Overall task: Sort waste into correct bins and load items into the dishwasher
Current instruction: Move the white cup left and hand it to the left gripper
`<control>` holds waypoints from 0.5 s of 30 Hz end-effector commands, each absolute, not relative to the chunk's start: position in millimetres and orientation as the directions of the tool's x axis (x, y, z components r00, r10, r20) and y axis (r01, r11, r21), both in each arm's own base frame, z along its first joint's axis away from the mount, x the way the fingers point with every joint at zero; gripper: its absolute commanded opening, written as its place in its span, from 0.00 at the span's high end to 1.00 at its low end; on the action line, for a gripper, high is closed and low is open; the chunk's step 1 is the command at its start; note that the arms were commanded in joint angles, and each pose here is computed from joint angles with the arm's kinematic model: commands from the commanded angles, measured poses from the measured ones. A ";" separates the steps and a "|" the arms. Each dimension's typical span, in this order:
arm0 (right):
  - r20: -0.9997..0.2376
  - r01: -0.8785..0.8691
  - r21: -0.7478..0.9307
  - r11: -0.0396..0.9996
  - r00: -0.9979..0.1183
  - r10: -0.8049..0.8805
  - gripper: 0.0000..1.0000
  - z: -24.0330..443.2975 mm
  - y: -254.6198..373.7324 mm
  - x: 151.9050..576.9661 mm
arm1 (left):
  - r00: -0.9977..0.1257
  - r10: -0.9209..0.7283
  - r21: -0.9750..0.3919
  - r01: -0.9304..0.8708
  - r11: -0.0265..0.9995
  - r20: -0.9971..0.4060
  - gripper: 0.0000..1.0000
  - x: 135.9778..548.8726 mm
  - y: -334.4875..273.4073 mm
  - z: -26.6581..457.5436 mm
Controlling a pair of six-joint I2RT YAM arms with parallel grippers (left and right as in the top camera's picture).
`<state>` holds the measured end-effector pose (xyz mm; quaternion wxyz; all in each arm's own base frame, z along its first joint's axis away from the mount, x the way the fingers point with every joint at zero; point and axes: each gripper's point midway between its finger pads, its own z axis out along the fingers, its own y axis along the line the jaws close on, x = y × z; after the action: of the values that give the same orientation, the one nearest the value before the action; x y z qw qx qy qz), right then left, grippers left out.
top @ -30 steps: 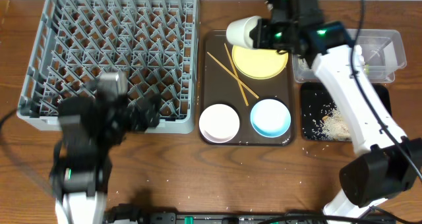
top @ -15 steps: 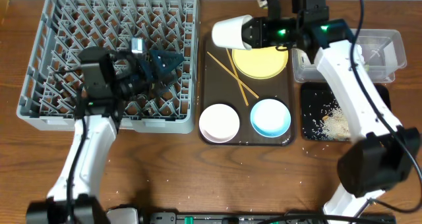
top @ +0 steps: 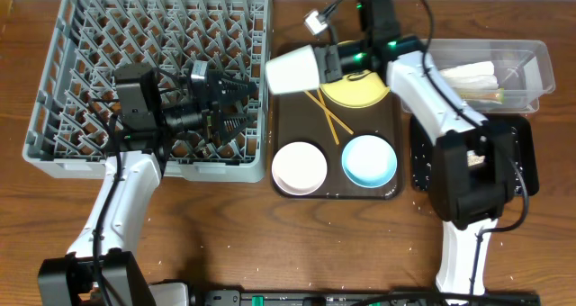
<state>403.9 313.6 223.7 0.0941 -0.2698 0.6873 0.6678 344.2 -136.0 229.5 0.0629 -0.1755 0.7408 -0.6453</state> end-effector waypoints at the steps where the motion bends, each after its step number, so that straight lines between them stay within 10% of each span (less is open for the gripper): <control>1: -0.489 -0.463 0.872 -0.160 -0.805 -0.336 0.99 220.8 345.6 369.9 | -0.949 -0.307 -0.989 -0.107 0.106 0.070 0.07 342.4 -136.8 240.5; 15: -0.441 -0.429 0.894 -0.127 -0.797 -0.412 0.99 198.6 385.2 343.0 | -0.974 -0.222 -0.996 0.018 0.092 -0.038 0.07 330.2 -141.0 248.8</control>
<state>345.5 381.4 203.2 0.0136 -0.3207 0.6573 0.6819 333.8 -138.7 236.9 0.0728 -0.1160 0.7379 -0.6609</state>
